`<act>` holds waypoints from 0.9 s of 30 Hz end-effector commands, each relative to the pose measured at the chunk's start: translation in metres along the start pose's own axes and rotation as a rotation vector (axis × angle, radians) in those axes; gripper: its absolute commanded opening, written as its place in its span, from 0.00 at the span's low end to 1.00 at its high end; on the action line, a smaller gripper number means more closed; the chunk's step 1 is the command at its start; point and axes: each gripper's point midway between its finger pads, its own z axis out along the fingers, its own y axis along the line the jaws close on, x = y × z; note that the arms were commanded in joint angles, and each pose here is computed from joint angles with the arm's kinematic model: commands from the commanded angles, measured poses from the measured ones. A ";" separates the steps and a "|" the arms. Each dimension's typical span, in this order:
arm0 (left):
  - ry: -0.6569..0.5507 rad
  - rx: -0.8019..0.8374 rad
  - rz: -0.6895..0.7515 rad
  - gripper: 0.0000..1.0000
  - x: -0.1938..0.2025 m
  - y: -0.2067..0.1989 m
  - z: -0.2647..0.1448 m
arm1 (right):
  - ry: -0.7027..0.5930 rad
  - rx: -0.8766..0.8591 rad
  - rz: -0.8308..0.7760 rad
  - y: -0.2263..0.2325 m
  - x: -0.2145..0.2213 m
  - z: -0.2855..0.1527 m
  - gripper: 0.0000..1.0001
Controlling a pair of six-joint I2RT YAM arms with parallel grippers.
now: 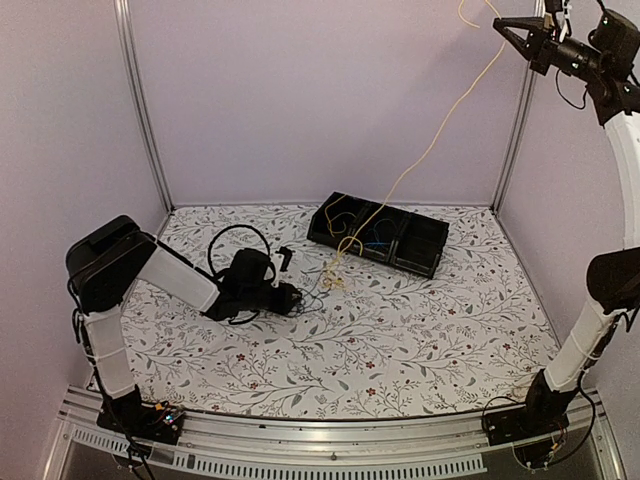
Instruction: Untangle the cables
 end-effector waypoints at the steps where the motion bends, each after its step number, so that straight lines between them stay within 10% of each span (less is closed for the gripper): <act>1: -0.019 0.018 0.112 0.37 -0.005 -0.004 -0.033 | 0.015 -0.107 0.130 0.025 0.027 0.021 0.00; 9: -0.254 0.137 0.244 0.61 -0.067 -0.076 -0.077 | 0.118 -0.318 0.271 0.118 0.105 0.092 0.00; 27: -0.653 0.288 0.459 0.63 -0.147 -0.187 -0.111 | 0.156 -0.505 0.363 0.203 0.134 0.139 0.00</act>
